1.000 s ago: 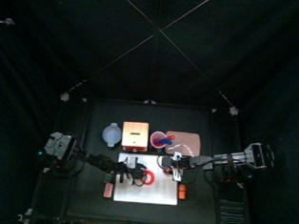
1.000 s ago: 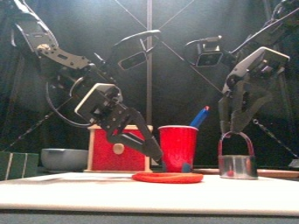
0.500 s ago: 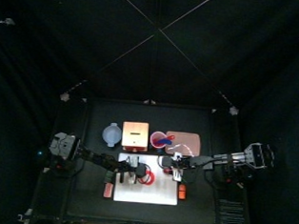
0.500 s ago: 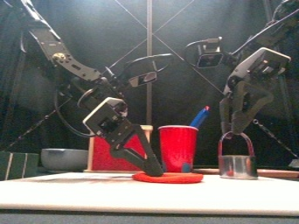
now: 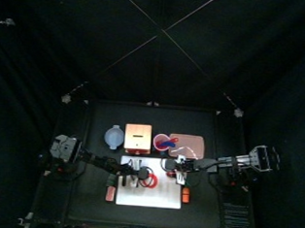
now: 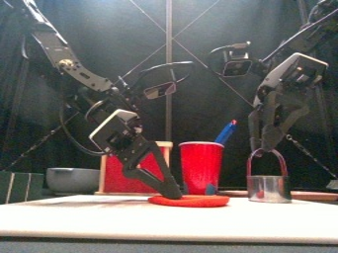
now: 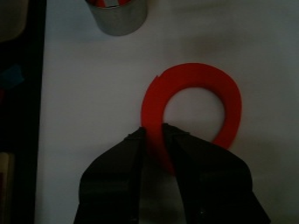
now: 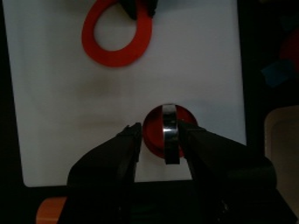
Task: Get the cutter from the drawer then cut the dough then place the extra dough in the bowl
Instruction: Place the extra dough in the bowl
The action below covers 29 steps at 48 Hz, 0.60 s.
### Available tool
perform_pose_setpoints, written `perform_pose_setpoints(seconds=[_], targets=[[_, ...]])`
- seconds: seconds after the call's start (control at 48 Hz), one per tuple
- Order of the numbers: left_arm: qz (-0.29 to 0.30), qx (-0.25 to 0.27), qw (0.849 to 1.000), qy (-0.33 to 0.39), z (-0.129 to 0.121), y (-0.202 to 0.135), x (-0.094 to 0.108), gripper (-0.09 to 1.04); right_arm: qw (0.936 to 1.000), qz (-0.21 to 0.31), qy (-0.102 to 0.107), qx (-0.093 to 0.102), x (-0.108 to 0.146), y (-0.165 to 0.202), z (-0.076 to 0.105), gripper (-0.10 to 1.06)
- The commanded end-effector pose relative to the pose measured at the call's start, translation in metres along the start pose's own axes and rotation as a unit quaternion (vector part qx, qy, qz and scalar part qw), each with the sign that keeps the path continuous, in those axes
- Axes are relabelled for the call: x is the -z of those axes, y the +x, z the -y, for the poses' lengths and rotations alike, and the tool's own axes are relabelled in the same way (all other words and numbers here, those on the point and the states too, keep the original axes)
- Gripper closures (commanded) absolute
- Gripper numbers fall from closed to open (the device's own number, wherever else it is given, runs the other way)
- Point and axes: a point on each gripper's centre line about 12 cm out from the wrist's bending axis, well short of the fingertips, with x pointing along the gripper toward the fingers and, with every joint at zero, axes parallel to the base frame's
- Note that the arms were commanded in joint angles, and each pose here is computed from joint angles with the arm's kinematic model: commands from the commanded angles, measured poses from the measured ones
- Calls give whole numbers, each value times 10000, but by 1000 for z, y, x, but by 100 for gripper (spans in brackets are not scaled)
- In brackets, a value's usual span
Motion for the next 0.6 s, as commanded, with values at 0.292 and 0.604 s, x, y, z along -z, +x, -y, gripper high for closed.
perform_pose_setpoints(seconds=[0.292,0.604], targets=[[753,-334,9962,281,-10,-18,-30,31,9999,168,23,-23,-7,-6,-1,20],[2042,-808,9740,561,-20,-73,-74,31,9999,168,30,-26,-7,-6,-1,20]])
